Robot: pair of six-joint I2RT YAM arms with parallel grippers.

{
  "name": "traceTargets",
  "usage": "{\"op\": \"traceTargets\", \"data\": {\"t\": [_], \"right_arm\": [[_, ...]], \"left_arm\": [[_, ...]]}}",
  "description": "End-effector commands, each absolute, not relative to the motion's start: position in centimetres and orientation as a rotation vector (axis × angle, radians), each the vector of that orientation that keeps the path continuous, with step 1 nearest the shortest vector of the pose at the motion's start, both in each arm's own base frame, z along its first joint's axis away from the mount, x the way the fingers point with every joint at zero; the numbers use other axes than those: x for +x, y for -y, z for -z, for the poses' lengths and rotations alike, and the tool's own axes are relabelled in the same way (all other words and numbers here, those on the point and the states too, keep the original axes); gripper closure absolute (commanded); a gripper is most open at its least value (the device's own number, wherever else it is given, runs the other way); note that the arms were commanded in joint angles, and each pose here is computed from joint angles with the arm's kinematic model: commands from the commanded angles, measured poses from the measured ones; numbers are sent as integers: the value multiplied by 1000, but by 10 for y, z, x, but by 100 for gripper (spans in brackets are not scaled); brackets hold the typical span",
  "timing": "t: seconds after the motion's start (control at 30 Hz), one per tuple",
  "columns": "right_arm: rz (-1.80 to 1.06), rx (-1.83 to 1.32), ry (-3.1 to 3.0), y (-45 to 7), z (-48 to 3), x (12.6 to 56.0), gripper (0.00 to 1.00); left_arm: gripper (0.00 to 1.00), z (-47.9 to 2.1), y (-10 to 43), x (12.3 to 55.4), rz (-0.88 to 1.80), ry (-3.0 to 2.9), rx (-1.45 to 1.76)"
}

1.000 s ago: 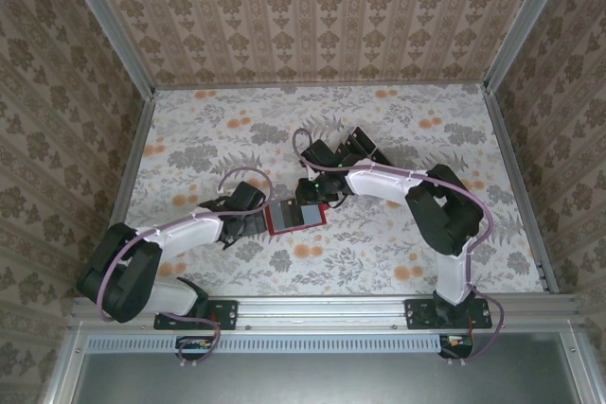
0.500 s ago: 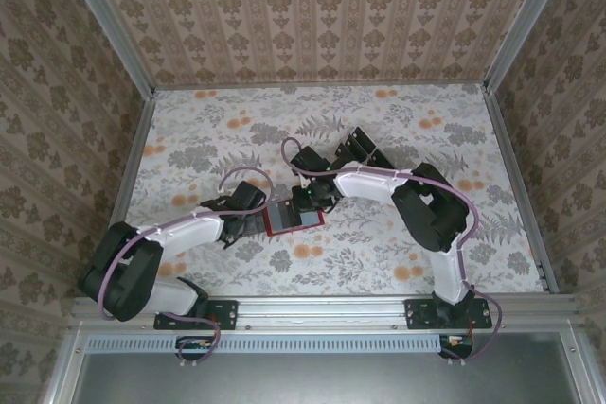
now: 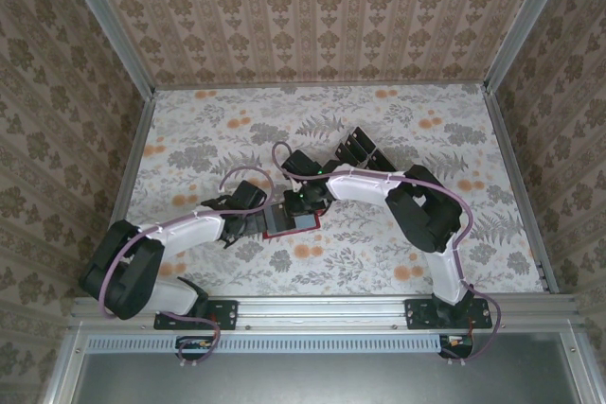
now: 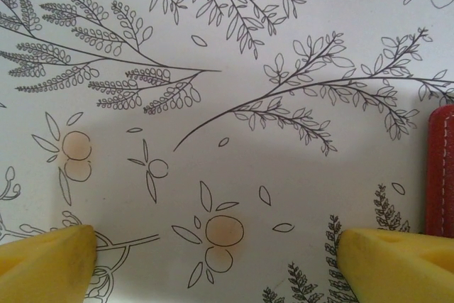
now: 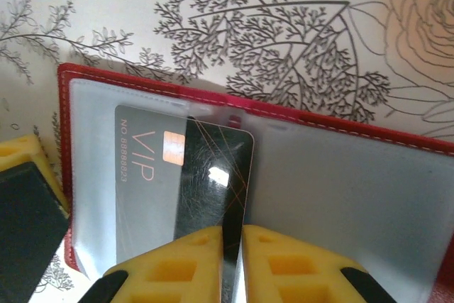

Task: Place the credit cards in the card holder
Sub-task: Insert the credit card into the card slot.

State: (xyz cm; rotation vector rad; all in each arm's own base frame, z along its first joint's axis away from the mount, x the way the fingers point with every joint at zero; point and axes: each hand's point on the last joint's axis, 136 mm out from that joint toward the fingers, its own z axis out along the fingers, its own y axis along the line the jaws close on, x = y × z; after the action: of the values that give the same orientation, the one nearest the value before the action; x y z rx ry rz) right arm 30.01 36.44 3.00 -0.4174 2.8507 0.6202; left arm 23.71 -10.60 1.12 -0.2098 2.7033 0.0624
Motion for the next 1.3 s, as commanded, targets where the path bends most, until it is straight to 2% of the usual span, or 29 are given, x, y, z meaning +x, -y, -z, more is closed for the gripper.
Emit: {"op": "traceTargets", "data": {"t": [0.0,0.47,0.8,1.27], "right_arm": [[-649,-423,-2869,-376,-30,296,83],[-750,-427,-2868,-400,-33,287,83],[-714,-380,-2807,-376,-60,295,80],[-618,-371,-2871,-362,-27,295,84]], "left_arm": [[0,2,116,240,-7,-2723,-198],[0,4,120,240,-10,-2726,-182],[0,1,121,241,-8,-2722,-179],[0,3,120,240,-14,-2728,-172]]}}
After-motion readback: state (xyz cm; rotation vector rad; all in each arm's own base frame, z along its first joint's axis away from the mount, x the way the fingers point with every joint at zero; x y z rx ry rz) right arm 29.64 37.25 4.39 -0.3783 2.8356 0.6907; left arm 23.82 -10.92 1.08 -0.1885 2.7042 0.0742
